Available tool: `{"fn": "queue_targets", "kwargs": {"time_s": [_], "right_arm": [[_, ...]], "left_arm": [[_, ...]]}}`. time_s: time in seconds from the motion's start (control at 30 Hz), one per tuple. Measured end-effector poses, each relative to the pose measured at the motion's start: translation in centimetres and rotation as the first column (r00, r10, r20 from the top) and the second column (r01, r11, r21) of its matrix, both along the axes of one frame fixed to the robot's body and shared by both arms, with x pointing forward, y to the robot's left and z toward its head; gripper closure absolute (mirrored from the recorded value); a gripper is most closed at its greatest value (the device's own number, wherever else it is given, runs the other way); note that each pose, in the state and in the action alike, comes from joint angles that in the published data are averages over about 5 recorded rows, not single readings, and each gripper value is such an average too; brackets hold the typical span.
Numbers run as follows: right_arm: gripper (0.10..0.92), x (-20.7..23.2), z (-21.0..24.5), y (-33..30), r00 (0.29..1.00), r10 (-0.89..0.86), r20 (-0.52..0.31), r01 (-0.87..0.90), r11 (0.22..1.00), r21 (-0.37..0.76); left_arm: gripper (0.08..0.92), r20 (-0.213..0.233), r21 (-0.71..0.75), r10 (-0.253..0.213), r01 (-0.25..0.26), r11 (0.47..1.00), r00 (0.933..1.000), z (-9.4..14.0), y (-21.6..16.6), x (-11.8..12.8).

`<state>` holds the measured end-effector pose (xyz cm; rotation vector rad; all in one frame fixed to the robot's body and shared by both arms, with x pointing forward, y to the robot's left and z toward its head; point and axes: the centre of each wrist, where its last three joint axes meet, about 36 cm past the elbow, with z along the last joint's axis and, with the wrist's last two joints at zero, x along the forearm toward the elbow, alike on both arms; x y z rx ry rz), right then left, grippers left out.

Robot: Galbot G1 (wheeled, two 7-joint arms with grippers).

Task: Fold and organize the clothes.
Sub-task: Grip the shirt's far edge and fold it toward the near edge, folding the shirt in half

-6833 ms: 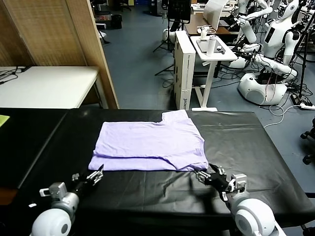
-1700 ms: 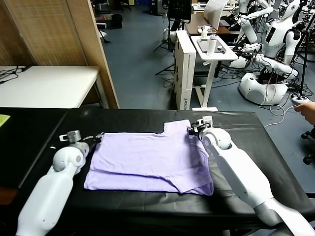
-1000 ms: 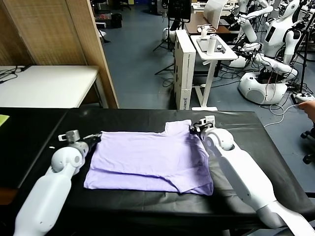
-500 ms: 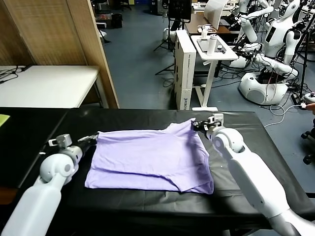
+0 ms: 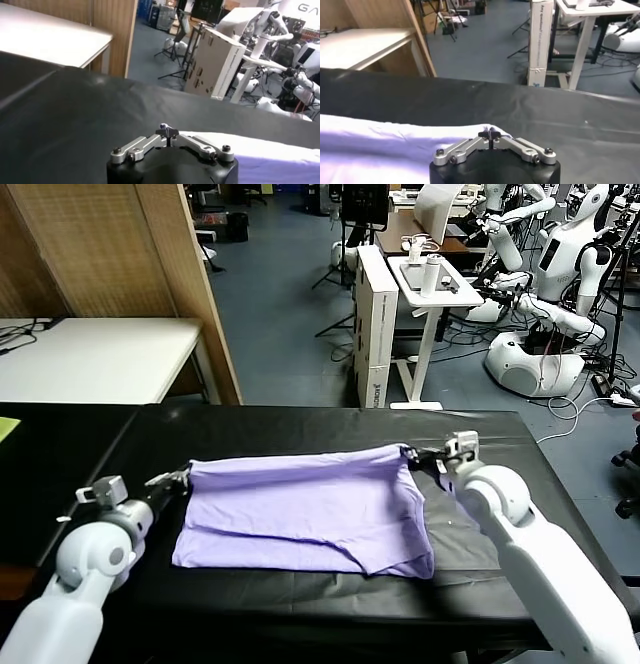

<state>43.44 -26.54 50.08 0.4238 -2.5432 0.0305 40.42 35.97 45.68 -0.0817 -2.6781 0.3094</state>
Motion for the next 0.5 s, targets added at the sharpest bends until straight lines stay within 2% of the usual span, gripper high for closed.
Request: {"fn": "queue_targets", "kwargs": {"time_s": [0.17, 0.5], "right_arm": [[0.882, -2.3, -1.0, 0.2, 0.999, 0.01, -0.032, -0.01, 1.0, -0.008], [0.882, -5.3, -2.6, 0.8, 0.995, 0.032, -0.092, -0.033, 0.999, -0.012]], "left_arm": [[0.853, -0.03, 0.01, 0.006, -0.005, 1.0, 0.9995, -1.2, 0.1, -1.9], [0.853, -0.06, 0.009, 0.015, -0.014, 1.0, 0.9981, -2.3, 0.1, -4.5]]}}
